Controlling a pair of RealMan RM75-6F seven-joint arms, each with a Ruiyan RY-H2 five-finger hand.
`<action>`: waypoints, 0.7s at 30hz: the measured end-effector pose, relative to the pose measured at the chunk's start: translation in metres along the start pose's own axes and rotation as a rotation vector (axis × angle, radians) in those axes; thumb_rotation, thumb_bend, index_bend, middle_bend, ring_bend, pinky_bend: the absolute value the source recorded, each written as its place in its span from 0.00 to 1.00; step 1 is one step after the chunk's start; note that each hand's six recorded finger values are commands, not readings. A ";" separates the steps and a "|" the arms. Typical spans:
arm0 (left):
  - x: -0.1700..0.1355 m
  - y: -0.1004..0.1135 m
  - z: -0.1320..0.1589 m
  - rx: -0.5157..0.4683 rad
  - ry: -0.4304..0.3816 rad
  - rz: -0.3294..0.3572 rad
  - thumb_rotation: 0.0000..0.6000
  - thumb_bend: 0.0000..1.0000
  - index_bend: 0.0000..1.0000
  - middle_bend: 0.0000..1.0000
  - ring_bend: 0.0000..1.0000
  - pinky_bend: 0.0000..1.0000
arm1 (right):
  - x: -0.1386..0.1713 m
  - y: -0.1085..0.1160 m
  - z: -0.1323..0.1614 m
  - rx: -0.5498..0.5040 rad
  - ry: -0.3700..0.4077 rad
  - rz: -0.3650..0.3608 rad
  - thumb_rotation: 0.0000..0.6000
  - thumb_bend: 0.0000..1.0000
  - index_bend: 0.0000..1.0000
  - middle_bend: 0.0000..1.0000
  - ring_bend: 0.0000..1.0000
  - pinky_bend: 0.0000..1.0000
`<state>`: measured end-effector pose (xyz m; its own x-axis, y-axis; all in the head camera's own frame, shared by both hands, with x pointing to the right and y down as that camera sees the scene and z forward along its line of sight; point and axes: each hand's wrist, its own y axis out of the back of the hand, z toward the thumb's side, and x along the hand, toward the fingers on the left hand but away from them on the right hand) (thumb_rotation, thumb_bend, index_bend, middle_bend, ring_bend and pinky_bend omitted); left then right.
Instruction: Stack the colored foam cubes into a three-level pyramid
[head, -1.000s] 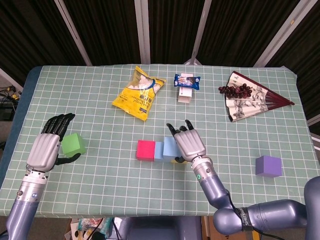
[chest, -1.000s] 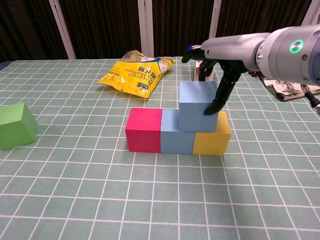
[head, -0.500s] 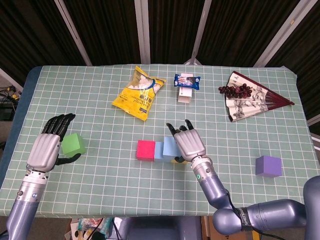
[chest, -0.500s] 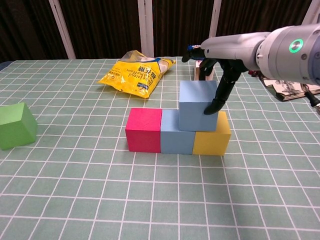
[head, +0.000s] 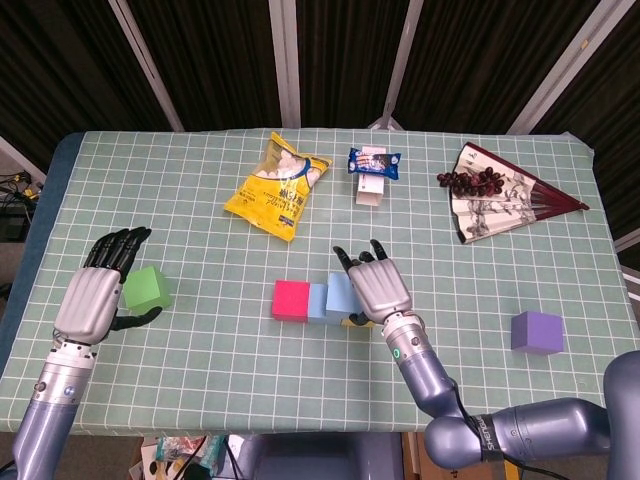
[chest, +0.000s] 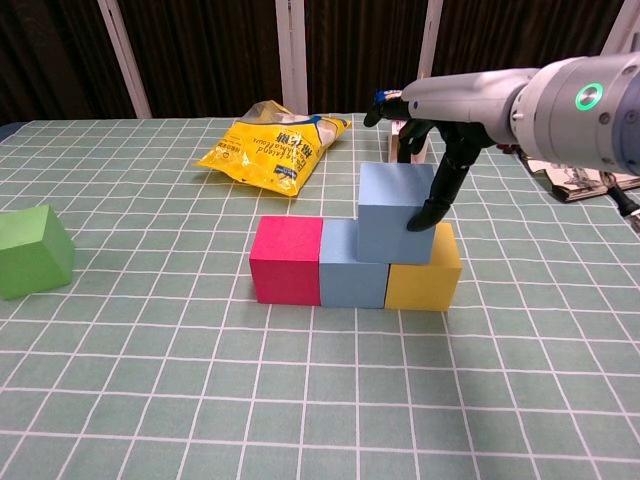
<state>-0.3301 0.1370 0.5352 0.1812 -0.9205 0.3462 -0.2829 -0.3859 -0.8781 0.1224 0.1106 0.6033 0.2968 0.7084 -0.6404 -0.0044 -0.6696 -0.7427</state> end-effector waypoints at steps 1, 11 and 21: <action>0.000 0.000 0.000 -0.001 0.000 0.000 1.00 0.01 0.00 0.07 0.07 0.07 | 0.000 0.000 0.000 -0.001 0.000 0.000 1.00 0.20 0.00 0.41 0.22 0.00; 0.000 0.000 0.000 0.000 0.000 -0.002 1.00 0.01 0.00 0.07 0.07 0.06 | 0.001 0.000 0.001 -0.001 0.001 0.002 1.00 0.20 0.00 0.41 0.22 0.00; -0.001 0.001 0.001 -0.001 -0.001 0.001 1.00 0.01 0.00 0.07 0.07 0.05 | 0.001 -0.002 0.000 -0.002 0.001 0.005 1.00 0.20 0.00 0.38 0.20 0.00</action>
<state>-0.3295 0.1373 0.5336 0.1824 -0.9207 0.3451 -0.2839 -0.3854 -0.8780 0.1231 0.1131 0.6040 0.2975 0.7049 -0.6439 -0.0041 -0.6735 -0.7392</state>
